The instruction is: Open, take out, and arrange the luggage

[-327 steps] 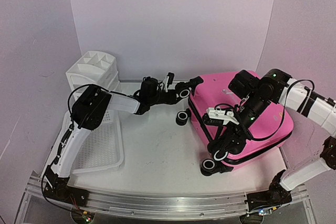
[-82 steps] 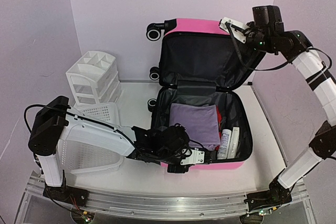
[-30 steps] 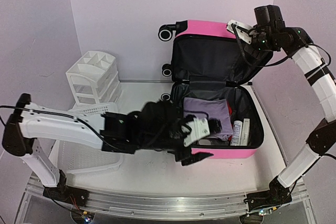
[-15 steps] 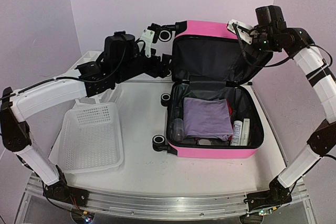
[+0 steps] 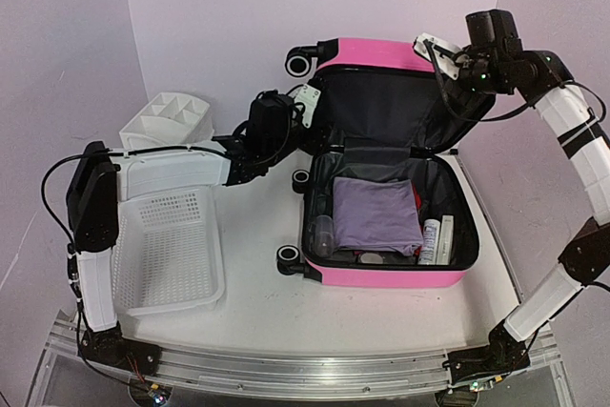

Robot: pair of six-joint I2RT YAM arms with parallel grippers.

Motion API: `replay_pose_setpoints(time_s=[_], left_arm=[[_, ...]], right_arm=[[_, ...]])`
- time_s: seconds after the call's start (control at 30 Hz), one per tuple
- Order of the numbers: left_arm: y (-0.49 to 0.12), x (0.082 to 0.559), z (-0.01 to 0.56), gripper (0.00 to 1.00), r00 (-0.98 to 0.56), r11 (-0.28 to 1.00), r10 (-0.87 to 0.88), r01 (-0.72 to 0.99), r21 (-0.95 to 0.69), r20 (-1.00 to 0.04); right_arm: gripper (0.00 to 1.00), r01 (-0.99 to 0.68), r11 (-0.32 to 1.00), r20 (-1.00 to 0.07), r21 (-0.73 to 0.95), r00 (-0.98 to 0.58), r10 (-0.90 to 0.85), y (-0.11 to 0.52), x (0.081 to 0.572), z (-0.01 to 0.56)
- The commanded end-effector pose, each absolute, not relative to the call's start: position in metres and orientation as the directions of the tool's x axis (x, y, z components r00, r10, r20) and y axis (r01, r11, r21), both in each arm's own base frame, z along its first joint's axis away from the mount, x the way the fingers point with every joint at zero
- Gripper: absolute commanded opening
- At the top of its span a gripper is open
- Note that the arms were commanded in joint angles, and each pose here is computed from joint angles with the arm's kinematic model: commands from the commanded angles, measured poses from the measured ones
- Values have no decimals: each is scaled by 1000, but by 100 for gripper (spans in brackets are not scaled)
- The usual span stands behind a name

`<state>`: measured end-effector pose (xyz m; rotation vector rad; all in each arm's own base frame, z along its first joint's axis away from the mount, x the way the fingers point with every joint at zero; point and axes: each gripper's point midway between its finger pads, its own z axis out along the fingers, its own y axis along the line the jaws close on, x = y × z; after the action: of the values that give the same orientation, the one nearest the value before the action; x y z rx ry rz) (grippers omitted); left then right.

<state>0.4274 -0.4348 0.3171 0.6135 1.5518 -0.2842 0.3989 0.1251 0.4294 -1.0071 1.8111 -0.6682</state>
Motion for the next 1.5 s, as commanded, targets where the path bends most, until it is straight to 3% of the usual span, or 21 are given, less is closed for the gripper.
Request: replay_pose_setpoints(time_s=[0.0,0.23,0.43,0.47,0.5,0.6,0.63,0.83,1.0,1.2,1.33,1.47], left_arm=[[-414,449,402,71,218,900,9,423,103,-976],[-425,451,422,52,353,873,-48,470,133,-934],[-421,449,431,22,402,882,-75,454,128,-912],[-421,449,432,18,404,882,-78,454,126,-911],[-421,449,434,15,405,883,-81,452,123,-911],[-417,451,438,3,407,893,-85,436,111,-909],[-414,452,439,2,406,899,-86,424,104,-910],[-404,453,444,0,390,916,-99,394,69,-915],[-403,456,444,0,354,917,-100,394,52,-930],[-401,460,442,0,314,922,-95,386,35,-944],[-402,459,443,0,294,916,-106,401,22,-950],[-408,460,436,0,239,902,-115,432,-1,-964]], right_arm=[[0,-356,549,-498,-756,-230,-836,125,395,431],[0,-366,556,-504,-746,-236,-831,126,395,428],[0,-371,590,-532,-717,-254,-807,124,388,426],[11,-369,606,-547,-705,-262,-795,123,385,426],[29,-367,622,-560,-691,-272,-782,122,381,426],[94,-331,694,-617,-640,-317,-720,109,363,428],[98,-334,714,-631,-616,-334,-700,106,354,422],[98,-247,819,-694,-517,-439,-571,71,304,386],[98,-164,884,-683,-438,-579,-445,41,304,330],[98,-6,999,-823,46,-567,35,-4,349,285],[98,-110,986,-924,128,-374,79,-1,401,289],[98,-170,985,-993,-4,-114,-24,-1,436,314]])
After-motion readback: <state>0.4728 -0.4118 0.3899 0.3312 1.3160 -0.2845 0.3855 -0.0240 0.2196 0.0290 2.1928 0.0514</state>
